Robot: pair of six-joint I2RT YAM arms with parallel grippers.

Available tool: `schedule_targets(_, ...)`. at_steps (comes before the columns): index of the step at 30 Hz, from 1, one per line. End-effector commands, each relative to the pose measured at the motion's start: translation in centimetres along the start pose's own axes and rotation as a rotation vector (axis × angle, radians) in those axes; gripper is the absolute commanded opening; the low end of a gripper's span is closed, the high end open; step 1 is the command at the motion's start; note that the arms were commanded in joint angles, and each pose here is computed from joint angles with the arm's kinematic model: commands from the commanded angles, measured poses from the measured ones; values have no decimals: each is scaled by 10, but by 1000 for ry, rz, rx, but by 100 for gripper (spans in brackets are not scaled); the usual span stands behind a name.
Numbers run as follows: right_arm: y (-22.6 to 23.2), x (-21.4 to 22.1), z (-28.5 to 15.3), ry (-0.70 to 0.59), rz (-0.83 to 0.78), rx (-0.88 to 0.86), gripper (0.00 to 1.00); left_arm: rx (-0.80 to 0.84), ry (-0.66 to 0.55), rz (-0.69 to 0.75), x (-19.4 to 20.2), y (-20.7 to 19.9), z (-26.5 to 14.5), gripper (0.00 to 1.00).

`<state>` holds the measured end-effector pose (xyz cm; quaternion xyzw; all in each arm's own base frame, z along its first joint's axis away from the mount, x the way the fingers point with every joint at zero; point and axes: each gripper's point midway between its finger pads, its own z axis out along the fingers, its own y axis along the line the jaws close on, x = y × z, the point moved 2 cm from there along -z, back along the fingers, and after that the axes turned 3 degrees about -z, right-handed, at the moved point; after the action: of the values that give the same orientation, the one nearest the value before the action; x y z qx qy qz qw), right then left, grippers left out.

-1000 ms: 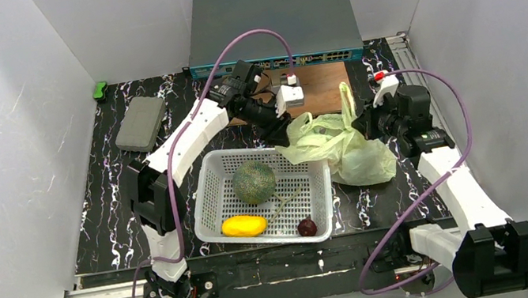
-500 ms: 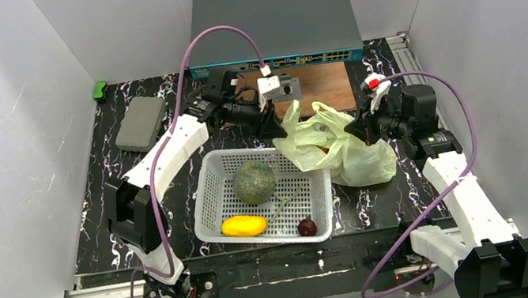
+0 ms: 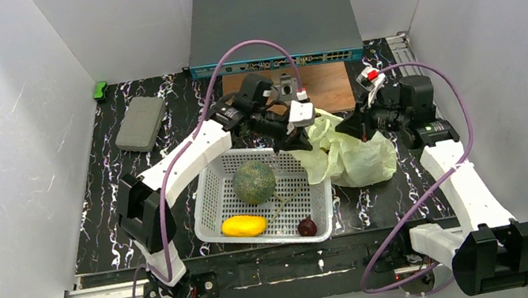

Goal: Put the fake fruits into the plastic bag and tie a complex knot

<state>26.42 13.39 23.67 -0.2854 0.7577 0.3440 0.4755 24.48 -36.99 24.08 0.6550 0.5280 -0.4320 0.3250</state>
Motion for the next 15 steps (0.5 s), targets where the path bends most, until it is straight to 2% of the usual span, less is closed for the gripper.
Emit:
schedule_targets(1, 20, -26, -3, -53, -39, -111, 1, 23, 7, 151, -9, 7, 10, 0)
schedule_targets(4, 30, -24, -7, -40, -61, -170, 2, 19, 38, 158, -2, 16, 19, 1)
schedule_targets(5, 32, -23, -8, -38, -74, -183, 6, 17, 44, 156, 0, 19, 21, 1)
schedule_targets(11, 40, -19, -11, -25, -120, -238, 42, 26, 42, 161, 2, 29, 31, 1)
schedule_targets(15, 43, -19, -12, -17, -132, -271, 60, 38, 25, 154, -3, 30, 36, 1)
